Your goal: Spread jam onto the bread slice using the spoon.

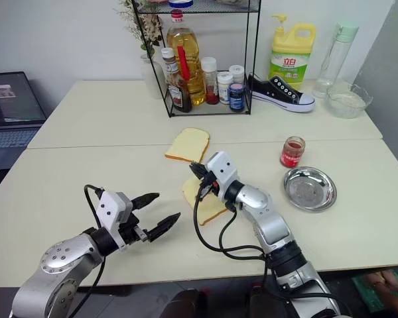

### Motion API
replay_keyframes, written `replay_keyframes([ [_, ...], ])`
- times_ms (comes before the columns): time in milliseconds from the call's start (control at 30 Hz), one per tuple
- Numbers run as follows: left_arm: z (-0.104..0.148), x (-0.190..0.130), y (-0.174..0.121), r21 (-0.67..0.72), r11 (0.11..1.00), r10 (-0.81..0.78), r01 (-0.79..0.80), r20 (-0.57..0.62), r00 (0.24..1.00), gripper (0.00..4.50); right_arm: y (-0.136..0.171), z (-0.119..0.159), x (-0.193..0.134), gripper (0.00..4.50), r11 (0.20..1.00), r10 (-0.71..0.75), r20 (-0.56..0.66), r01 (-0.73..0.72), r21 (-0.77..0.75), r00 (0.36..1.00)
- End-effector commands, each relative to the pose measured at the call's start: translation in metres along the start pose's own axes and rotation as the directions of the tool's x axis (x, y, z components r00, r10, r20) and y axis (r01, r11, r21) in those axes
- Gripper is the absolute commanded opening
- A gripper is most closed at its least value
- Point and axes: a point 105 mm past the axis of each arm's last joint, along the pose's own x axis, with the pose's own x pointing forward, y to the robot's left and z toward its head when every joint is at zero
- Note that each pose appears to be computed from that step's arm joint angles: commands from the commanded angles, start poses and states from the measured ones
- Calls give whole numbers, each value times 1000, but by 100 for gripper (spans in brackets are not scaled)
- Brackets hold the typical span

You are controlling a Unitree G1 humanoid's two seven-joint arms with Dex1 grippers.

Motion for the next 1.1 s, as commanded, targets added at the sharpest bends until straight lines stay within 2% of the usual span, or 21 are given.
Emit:
replay_keyframes([
  [33, 8, 0, 0, 22, 1000, -13, 12, 23, 1000, 450, -8, 21, 1, 3, 999, -22, 61, 24, -33, 998],
  [267, 9, 1, -1, 23, 1000, -17, 16, 25, 1000, 450, -14, 5, -2, 3, 999, -51, 20, 51, -10, 999],
  [367, 9, 0, 0, 23, 1000, -16, 15, 22, 1000, 450, -26, 4, -3, 3, 977, -135, 18, 130, 170, 991],
  [600, 8, -2, -1, 18, 1000, -19, 18, 18, 1000, 450, -45, 13, -6, 3, 857, -240, 8, 208, 471, 971],
  [800, 8, -2, -2, 14, 1000, -24, 24, 16, 1000, 450, -40, 22, -5, 3, 698, -207, 13, 139, 703, 978],
  [1100, 8, -3, -4, 13, 1000, -27, 26, 13, 1000, 450, -22, 18, -5, 3, 661, -140, -11, 102, 743, 990],
])
